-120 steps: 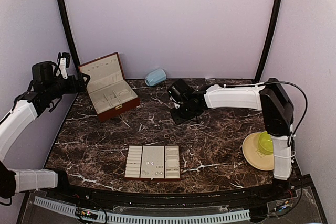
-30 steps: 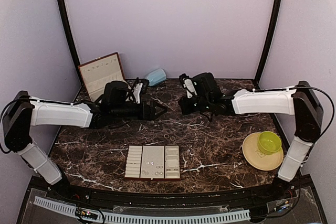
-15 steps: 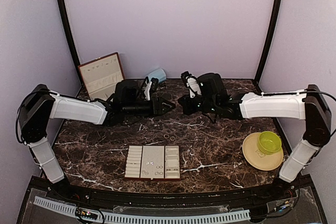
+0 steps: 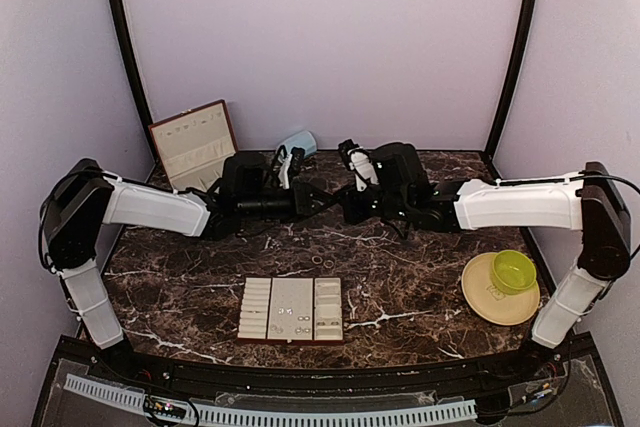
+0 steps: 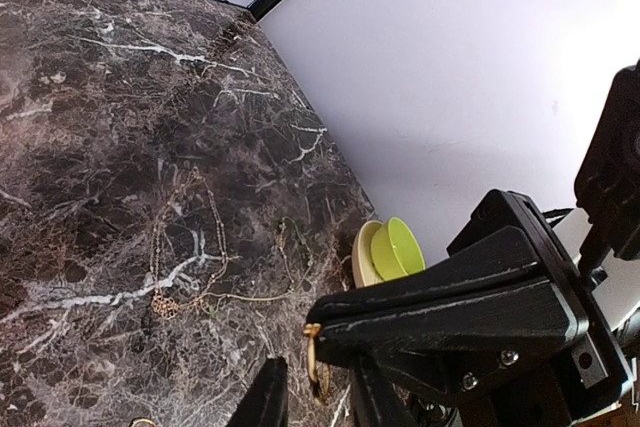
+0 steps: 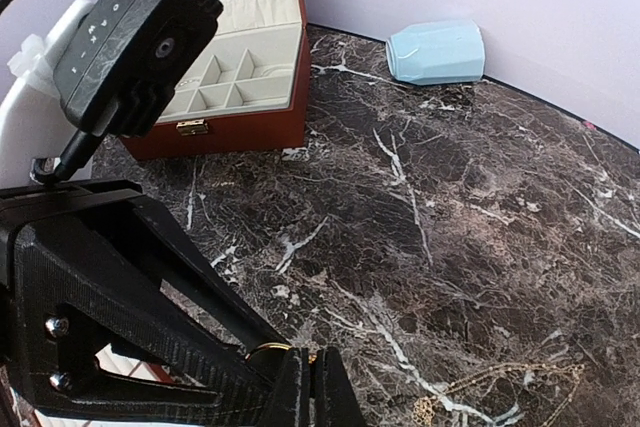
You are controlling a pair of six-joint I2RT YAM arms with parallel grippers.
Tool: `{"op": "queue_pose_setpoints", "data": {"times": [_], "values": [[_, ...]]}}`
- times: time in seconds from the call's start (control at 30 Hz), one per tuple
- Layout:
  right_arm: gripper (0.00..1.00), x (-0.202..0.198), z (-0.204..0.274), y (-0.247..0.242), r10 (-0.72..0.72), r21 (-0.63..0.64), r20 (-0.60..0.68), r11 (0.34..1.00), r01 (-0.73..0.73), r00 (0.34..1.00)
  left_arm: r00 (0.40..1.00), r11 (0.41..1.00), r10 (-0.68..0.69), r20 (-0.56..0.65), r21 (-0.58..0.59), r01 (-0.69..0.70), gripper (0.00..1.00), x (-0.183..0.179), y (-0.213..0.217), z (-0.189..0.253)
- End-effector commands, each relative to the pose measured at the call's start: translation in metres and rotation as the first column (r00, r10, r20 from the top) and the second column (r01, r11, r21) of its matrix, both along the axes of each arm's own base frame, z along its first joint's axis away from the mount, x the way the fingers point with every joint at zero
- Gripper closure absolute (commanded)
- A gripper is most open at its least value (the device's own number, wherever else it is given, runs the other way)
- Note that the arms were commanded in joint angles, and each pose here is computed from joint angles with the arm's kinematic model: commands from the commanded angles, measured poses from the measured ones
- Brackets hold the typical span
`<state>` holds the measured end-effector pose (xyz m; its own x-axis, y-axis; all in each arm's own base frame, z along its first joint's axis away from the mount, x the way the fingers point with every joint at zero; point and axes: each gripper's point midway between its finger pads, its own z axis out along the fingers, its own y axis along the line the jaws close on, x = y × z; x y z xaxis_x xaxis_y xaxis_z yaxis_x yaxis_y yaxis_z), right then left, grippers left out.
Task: Organize the mixed jewelry
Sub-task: Pass from the right arm to the left
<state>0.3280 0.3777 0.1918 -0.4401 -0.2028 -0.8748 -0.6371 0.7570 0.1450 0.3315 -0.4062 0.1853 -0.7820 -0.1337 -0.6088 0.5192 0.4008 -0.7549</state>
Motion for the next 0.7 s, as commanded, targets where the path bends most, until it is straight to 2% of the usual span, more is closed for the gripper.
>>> {"op": "queue_pose_setpoints", "data": {"times": [0.0,0.1,0.37,0.47,0.53,0.67], "values": [[1.00,0.002,0.020,0.006,-0.003,0.040,0.050,0.999,0.001,0.999,0.999,0.999,-0.009,0.040,-0.047,0.011,0.78,0.002,-0.005,0.023],[1.00,0.002,0.020,0.007,-0.001,0.038,0.050,0.999,-0.001,0.999,0.999,0.999,-0.010,0.036,-0.044,0.011,0.82,0.001,-0.004,0.021],[1.00,0.001,0.017,0.006,-0.008,0.029,0.048,1.000,0.006,0.999,1.000,0.999,-0.004,0.026,-0.040,0.005,0.99,0.002,-0.004,0.018],[0.98,0.001,0.017,0.004,-0.019,0.030,0.047,0.999,0.018,0.999,1.000,0.999,0.000,0.029,-0.041,0.001,1.00,0.002,-0.002,0.020],[0.90,-0.002,0.025,0.002,-0.011,0.047,0.053,0.999,0.008,0.999,0.999,0.999,0.003,0.035,-0.038,-0.001,1.00,0.001,-0.001,0.022],[0.64,-0.012,0.050,-0.006,0.000,0.113,0.079,0.994,-0.009,0.997,0.997,1.000,0.012,0.073,-0.025,-0.010,1.00,0.000,0.005,0.031]]}}
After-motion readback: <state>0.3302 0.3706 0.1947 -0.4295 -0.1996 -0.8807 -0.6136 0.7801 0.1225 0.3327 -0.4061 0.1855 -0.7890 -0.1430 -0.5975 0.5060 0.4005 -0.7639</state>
